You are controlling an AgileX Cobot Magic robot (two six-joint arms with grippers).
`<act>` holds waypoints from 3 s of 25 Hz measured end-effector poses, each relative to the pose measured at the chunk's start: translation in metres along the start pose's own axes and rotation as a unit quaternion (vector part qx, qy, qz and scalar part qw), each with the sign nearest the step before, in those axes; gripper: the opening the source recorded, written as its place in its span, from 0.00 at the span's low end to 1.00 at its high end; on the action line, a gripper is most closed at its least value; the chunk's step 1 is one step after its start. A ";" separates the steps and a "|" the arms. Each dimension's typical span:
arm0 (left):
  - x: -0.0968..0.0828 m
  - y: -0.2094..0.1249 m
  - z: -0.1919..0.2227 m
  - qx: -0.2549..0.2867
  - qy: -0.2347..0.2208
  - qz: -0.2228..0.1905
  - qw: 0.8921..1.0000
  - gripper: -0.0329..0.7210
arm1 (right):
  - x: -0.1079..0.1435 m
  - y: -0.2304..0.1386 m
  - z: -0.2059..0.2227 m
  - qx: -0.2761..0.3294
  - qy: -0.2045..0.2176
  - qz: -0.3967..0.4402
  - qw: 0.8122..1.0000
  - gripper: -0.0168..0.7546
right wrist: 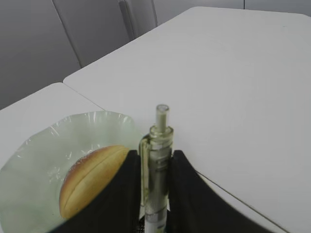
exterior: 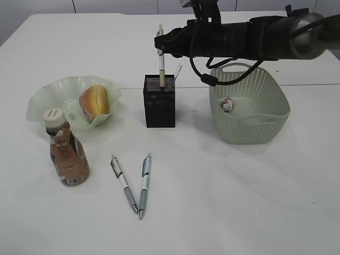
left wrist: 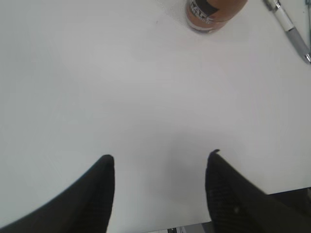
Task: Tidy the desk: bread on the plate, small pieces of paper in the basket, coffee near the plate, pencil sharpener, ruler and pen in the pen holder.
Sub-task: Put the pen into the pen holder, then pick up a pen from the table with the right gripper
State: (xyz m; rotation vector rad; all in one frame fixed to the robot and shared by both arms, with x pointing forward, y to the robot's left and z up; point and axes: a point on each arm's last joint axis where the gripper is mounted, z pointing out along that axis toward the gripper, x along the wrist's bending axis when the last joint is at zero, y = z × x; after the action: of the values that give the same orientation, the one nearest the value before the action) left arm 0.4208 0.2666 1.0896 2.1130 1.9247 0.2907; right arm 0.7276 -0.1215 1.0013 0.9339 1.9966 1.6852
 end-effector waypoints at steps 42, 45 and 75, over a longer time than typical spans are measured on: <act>-0.006 0.009 -0.001 -0.050 -0.032 -0.013 0.998 0.62 | 0.158 0.049 -0.075 0.403 -0.122 0.177 0.890 0.52; -0.007 0.009 -0.001 -0.050 -0.040 -0.016 0.998 0.62 | 0.182 0.038 -0.064 0.416 -0.140 0.204 0.875 0.52; -0.009 0.009 -0.001 -0.050 -0.050 -0.021 0.997 0.62 | 0.176 -0.079 0.037 0.473 -0.286 0.305 0.776 0.52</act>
State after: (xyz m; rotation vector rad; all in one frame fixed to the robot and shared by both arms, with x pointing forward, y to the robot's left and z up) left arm 0.4284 0.2571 1.0936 1.9823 1.8559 0.2629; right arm 0.6068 0.0208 0.9410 2.2835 2.1230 0.2819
